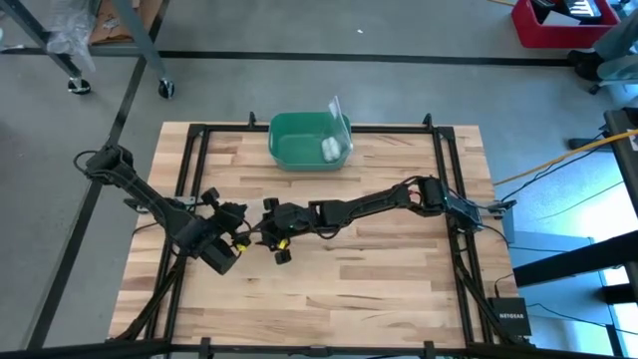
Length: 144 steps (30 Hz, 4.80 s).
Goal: Roll bandage
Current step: Put the violet bandage into the zip bag
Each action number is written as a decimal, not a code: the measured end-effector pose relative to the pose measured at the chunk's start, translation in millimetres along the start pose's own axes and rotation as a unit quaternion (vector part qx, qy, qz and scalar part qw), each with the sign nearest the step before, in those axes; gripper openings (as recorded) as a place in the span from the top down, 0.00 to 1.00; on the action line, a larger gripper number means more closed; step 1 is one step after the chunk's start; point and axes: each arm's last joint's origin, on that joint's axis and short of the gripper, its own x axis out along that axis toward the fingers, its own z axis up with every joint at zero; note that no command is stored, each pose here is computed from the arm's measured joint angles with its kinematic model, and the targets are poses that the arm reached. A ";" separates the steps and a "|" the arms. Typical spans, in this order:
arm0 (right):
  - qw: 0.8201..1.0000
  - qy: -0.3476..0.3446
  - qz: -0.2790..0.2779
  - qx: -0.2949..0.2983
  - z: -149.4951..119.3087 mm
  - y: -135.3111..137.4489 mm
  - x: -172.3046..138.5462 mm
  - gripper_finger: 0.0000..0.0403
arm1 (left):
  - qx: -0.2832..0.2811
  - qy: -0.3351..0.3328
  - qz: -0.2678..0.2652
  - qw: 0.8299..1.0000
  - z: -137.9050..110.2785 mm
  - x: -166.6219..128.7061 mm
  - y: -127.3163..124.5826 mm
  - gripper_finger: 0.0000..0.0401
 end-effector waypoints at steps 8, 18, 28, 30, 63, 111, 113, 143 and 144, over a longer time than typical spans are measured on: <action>0.991 0.127 -0.031 0.018 3.0 6.3 -13.9 0.52 | 0.007 0.016 0.019 1.000 -9.9 9.9 3.0 0.99; 0.973 0.188 -0.045 0.127 10.3 16.8 -35.6 0.52 | 0.014 0.056 0.017 0.998 -13.0 16.0 4.7 0.98; 0.974 0.123 -0.100 0.161 -12.3 23.3 -22.1 0.35 | 0.040 0.061 0.013 0.997 -13.0 16.3 4.5 0.98; 0.973 0.125 -0.120 0.152 -12.7 22.1 -22.3 0.30 | 0.048 0.062 0.014 0.997 -12.5 17.1 5.0 0.98; 0.956 0.176 -0.215 0.090 -54.7 39.1 9.2 0.38 | 0.054 0.053 0.000 0.997 -9.1 21.3 0.1 0.98; 0.941 0.214 -0.260 0.032 -59.6 46.7 6.4 0.40 | 0.054 0.049 -0.008 0.997 -7.7 21.3 -2.0 0.98; 0.940 0.220 -0.258 0.023 -62.8 47.4 8.1 0.42 | 0.054 0.049 -0.008 0.997 -7.7 21.3 -2.0 0.98; 0.943 0.097 -0.312 -0.062 31.0 80.4 -44.8 0.96 | 0.072 0.055 -0.058 0.994 -4.2 21.1 -11.0 1.00; 0.943 0.086 -0.316 -0.060 33.9 79.0 -44.9 0.96 | 0.071 0.051 -0.063 0.994 -3.2 21.1 -12.4 1.00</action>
